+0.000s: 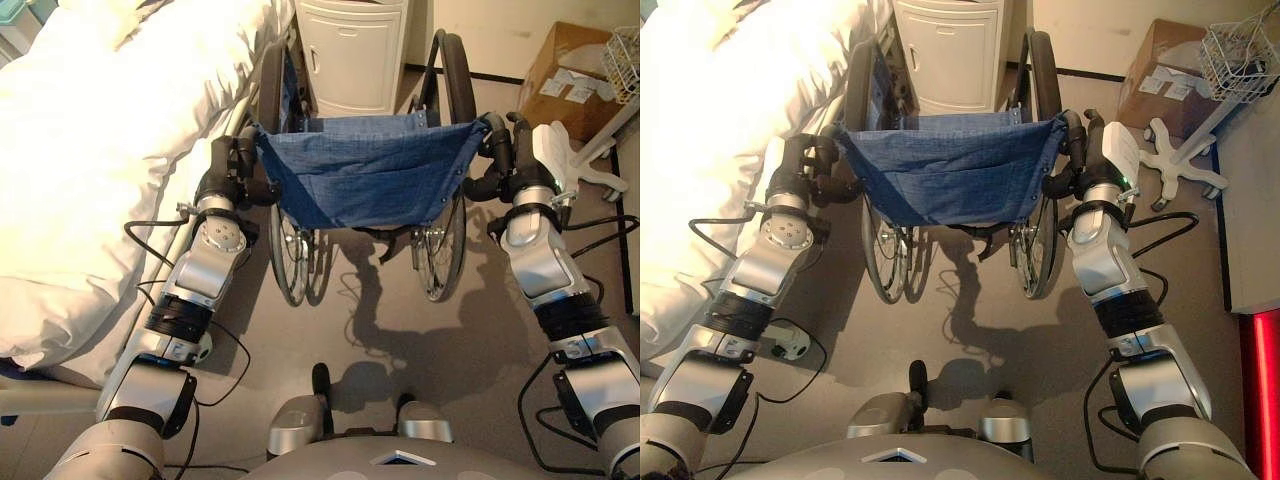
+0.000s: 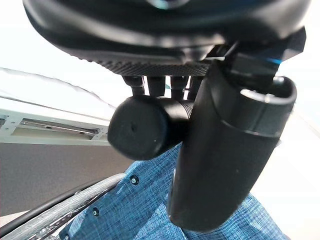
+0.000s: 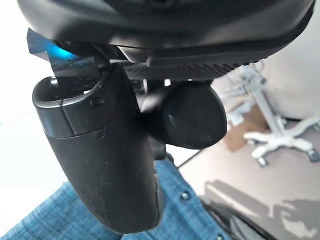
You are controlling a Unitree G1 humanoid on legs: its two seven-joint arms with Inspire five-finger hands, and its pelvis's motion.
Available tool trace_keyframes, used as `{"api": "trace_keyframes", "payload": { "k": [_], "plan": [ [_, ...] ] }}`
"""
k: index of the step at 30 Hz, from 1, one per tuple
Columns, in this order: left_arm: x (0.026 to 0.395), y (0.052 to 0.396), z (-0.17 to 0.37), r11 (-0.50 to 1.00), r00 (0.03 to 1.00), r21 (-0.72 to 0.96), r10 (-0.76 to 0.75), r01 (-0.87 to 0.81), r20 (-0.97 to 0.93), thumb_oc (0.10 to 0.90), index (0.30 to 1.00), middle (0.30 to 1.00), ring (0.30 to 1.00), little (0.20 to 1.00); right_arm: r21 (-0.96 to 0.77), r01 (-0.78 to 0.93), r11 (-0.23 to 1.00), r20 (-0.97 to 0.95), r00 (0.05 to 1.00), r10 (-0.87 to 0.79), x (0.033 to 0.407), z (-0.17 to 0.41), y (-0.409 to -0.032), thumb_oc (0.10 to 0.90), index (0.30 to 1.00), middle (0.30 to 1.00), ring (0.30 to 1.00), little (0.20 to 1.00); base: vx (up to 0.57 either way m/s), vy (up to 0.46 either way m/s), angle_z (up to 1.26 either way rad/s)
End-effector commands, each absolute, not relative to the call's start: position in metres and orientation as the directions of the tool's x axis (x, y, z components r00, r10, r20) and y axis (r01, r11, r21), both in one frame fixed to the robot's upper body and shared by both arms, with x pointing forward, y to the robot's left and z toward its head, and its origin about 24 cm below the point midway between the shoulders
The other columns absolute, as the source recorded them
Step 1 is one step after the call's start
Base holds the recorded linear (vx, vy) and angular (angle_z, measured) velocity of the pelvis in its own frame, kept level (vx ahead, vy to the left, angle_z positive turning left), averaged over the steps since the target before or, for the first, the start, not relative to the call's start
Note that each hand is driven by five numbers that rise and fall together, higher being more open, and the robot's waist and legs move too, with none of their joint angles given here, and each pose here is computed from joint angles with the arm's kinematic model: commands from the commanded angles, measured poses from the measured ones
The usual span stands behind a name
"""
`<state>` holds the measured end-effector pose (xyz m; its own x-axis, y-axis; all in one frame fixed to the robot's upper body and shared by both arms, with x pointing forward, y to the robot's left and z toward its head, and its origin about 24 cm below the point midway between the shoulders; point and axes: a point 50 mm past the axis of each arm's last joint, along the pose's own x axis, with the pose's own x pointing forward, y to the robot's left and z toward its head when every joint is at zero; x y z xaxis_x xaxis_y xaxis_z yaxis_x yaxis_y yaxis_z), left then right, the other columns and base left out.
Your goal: Push the wheelchair next to the bed
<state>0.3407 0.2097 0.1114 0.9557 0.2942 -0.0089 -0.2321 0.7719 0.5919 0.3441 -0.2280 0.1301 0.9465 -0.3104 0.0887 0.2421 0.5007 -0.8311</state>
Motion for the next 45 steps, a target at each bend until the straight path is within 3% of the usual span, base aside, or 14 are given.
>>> {"api": "trace_keyframes", "payload": {
  "k": [1,6,12,14,17,21,23,26,34,38,41,45],
  "plan": [
    [0.309,0.298,0.205,0.349,0.657,0.562,0.491,-0.750,0.572,0.800,0.900,0.900,0.900,0.900,-0.923,0.251,0.291,0.156,0.937,-0.313,0.337,0.157,-0.258,0.800,0.900,0.900,0.900,0.900,0.00,0.000,0.00],
    [0.297,0.301,0.154,0.535,0.719,0.489,0.584,-0.689,0.376,0.800,0.900,0.900,0.900,0.900,-0.906,0.048,0.421,-0.113,0.930,-0.350,0.320,0.110,-0.275,0.800,0.900,0.900,0.900,0.900,-0.01,-0.034,0.00],
    [0.288,0.293,0.120,0.622,0.728,0.383,0.625,-0.683,0.283,0.800,0.900,0.900,0.900,0.900,-0.794,0.075,0.603,-0.159,0.932,-0.327,0.316,0.091,-0.264,0.800,0.900,0.900,0.900,0.900,0.00,-0.009,0.01],
    [0.287,0.286,0.111,0.688,0.760,0.324,0.601,-0.650,0.248,0.800,0.900,0.900,0.900,0.900,-0.641,0.131,0.756,-0.150,0.945,-0.292,0.314,0.087,-0.254,0.800,0.900,0.900,0.900,0.900,0.00,0.000,0.00],
    [0.285,0.282,0.109,0.732,0.799,0.320,0.554,-0.601,0.234,0.800,0.900,0.900,0.900,0.900,-0.437,0.185,0.880,-0.093,0.964,-0.248,0.311,0.093,-0.247,0.800,0.900,0.900,0.900,0.900,-0.01,-0.005,0.06],
    [0.291,0.271,0.102,0.860,0.886,0.215,0.447,-0.463,0.122,0.800,0.900,0.900,0.900,0.900,-0.170,0.209,0.963,0.013,0.978,-0.209,0.312,0.107,-0.236,0.800,0.900,0.900,0.900,0.900,-0.02,0.005,-0.01],
    [0.295,0.259,0.102,0.918,0.929,0.147,0.360,-0.369,0.085,0.800,0.900,0.900,0.900,0.900,-0.088,0.177,0.980,0.041,0.984,-0.174,0.312,0.112,-0.231,0.800,0.900,0.900,0.900,0.900,-0.02,0.005,0.00],
    [0.302,0.255,0.108,0.923,0.941,0.188,0.327,-0.337,0.083,0.800,0.900,0.900,0.900,0.900,-0.118,0.167,0.979,0.066,0.985,-0.160,0.316,0.119,-0.232,0.800,0.900,0.900,0.900,0.900,-0.03,0.006,0.01],
    [0.339,0.292,0.165,0.857,0.971,0.480,0.236,-0.188,-0.042,0.800,0.900,0.900,0.900,0.900,-0.258,0.061,0.964,0.045,0.998,-0.051,0.352,0.182,-0.236,0.800,0.900,0.900,0.900,0.900,0.00,-0.001,0.00],
    [0.349,0.305,0.184,0.840,0.968,0.526,0.220,-0.128,-0.116,0.800,0.900,0.900,0.900,0.900,-0.247,0.004,0.969,0.017,1.000,0.000,0.362,0.200,-0.237,0.800,0.900,0.900,0.900,0.900,0.00,0.003,0.01],
    [0.354,0.311,0.196,0.883,0.971,0.460,0.185,-0.096,-0.152,0.800,0.900,0.900,0.900,0.900,-0.188,-0.024,0.982,-0.002,1.000,0.024,0.368,0.209,-0.239,0.800,0.900,0.900,0.900,0.900,0.00,0.004,0.01],
    [0.358,0.299,0.193,0.987,0.986,0.161,0.012,0.015,-0.165,0.800,0.900,0.900,0.900,0.900,-0.046,-0.071,0.996,-0.039,0.997,0.069,0.369,0.202,-0.251,0.800,0.900,0.900,0.900,0.900,0.02,0.012,0.05]
  ]
}}
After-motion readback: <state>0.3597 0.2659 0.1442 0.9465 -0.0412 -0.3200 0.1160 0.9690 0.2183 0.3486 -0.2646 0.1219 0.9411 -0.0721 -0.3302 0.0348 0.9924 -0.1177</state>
